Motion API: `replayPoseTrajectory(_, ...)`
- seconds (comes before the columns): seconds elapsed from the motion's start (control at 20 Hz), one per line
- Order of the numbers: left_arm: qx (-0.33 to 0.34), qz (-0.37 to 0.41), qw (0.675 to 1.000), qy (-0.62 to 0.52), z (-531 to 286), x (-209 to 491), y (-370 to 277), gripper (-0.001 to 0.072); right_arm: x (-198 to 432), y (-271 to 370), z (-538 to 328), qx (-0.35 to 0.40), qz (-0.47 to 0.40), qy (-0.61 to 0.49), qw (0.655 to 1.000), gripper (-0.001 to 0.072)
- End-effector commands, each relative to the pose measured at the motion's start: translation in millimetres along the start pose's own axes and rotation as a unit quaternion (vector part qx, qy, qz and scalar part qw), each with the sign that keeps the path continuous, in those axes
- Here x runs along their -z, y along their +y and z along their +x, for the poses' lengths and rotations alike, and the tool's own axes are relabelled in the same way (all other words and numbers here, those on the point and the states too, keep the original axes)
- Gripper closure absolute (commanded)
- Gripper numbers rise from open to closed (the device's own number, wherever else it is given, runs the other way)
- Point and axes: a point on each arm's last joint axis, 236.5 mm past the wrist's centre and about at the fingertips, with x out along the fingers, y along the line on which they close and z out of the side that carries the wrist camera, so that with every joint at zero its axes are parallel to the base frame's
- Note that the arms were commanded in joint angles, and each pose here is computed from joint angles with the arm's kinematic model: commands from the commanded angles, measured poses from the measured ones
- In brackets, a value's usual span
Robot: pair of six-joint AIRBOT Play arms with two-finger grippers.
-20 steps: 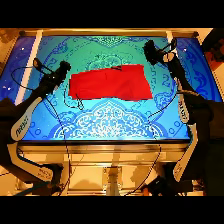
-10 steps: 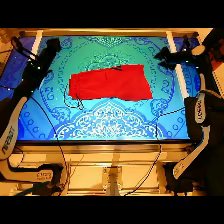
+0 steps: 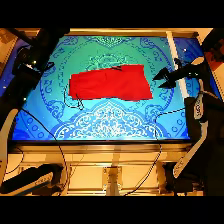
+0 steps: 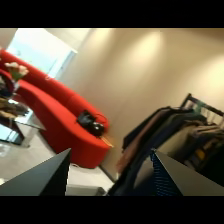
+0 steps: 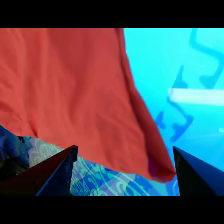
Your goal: Fold the clothes and pants, and hang the long-sleeved shirts on hangers.
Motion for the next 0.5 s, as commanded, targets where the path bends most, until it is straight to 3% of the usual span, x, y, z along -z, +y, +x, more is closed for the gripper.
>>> replayPoseTrajectory(0.0,0.032,-0.058,0.998,0.010,3.2,10.0,-33.6,0.0129,-3.5,-6.2,23.3,0.000,0.004,0.006,1.000,0.0025)
replayPoseTrajectory(0.3,0.039,-0.061,0.997,0.015,4.4,15.0,-41.0,0.0129,-23.8,17.8,56.8,0.013,-0.025,-0.040,0.999,0.0025)
replayPoseTrajectory(0.45,0.039,-0.061,0.997,0.014,4.3,14.8,-41.3,0.0129,-31.7,10.1,68.3,0.057,-0.009,-0.061,0.996,0.0024)
